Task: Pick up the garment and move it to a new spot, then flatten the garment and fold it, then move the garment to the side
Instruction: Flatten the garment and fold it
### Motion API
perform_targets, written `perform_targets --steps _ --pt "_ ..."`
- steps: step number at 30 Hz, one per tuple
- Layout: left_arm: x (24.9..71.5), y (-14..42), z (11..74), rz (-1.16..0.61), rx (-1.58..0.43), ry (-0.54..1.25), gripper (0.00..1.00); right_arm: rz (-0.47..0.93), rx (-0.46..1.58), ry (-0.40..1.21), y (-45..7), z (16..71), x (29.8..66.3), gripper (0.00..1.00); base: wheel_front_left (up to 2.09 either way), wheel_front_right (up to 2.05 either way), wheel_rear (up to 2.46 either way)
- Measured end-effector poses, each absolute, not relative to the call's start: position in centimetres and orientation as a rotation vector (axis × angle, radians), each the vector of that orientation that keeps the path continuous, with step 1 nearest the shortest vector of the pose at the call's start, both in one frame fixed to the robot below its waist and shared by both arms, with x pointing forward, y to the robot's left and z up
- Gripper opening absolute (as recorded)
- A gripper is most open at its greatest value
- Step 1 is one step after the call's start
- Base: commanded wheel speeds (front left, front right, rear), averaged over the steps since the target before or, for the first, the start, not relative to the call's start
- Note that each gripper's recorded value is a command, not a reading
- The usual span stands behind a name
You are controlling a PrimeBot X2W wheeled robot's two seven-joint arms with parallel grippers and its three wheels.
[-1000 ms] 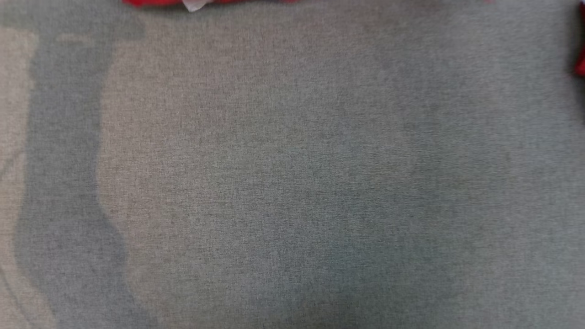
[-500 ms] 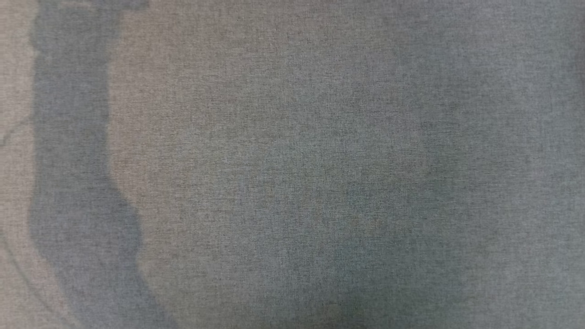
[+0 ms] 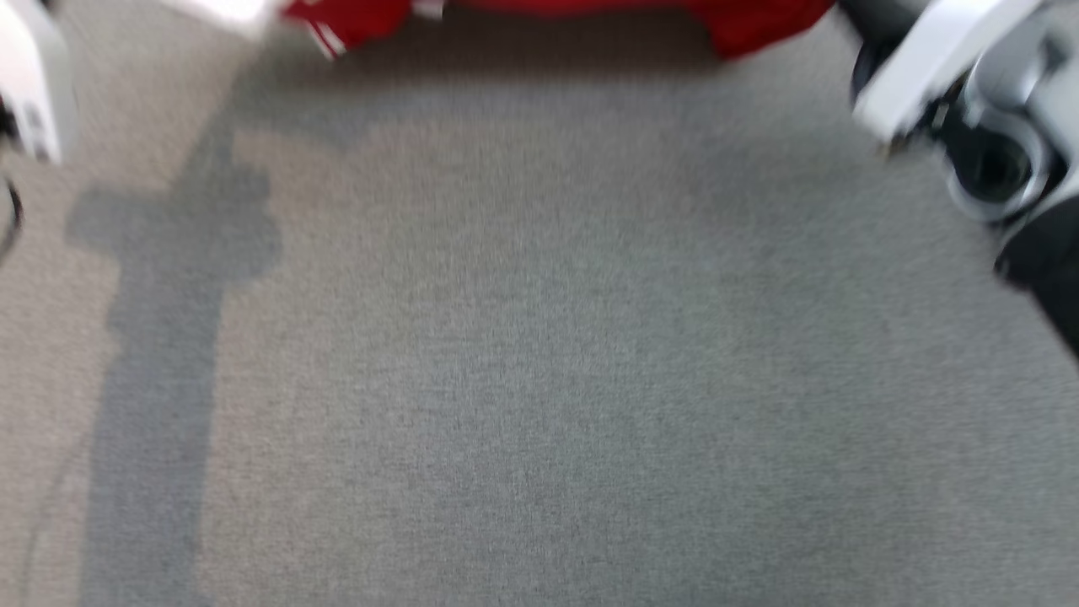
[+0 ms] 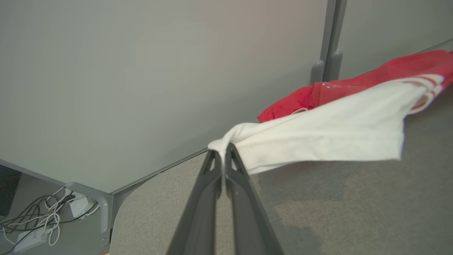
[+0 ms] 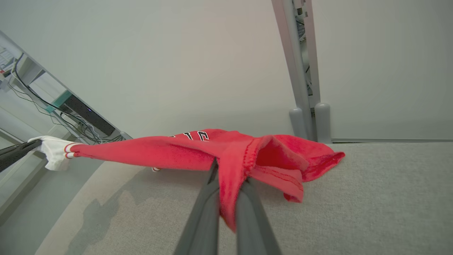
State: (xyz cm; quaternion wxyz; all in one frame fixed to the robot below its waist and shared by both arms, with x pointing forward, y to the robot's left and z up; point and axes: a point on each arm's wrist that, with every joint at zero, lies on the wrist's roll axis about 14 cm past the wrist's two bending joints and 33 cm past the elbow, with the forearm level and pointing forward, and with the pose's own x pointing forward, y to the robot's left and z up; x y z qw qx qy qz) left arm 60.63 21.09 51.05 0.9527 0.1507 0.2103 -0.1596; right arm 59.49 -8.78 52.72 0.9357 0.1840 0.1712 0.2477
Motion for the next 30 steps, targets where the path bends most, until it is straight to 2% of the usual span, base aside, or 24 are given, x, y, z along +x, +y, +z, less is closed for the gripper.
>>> perform_targets --steps 9,15,16,22,30 --pt "46.8 21.5 47.3 -0.457 0.258 0.804 0.00 0.569 0.291 0.648 -10.4 50.0 48.4 0.00 0.00 0.00 0.00" --pt "37.9 20.4 46.9 -0.587 0.242 1.011 0.00 0.579 0.209 0.781 -12.5 48.5 42.1 0.00 0.00 0.00 0.00" --pt "37.9 20.4 46.9 -0.587 0.242 1.011 0.00 0.579 0.209 0.781 -12.5 48.5 42.1 0.00 0.00 0.00 0.00" --pt "30.3 18.3 46.3 -0.711 0.135 1.202 0.00 0.595 0.169 0.886 -13.9 46.7 37.5 0.00 0.00 0.00 0.00" --pt "25.3 17.9 46.2 -0.764 0.072 1.373 0.00 0.586 0.130 1.075 -16.5 43.8 33.3 0.00 0.00 0.00 0.00"
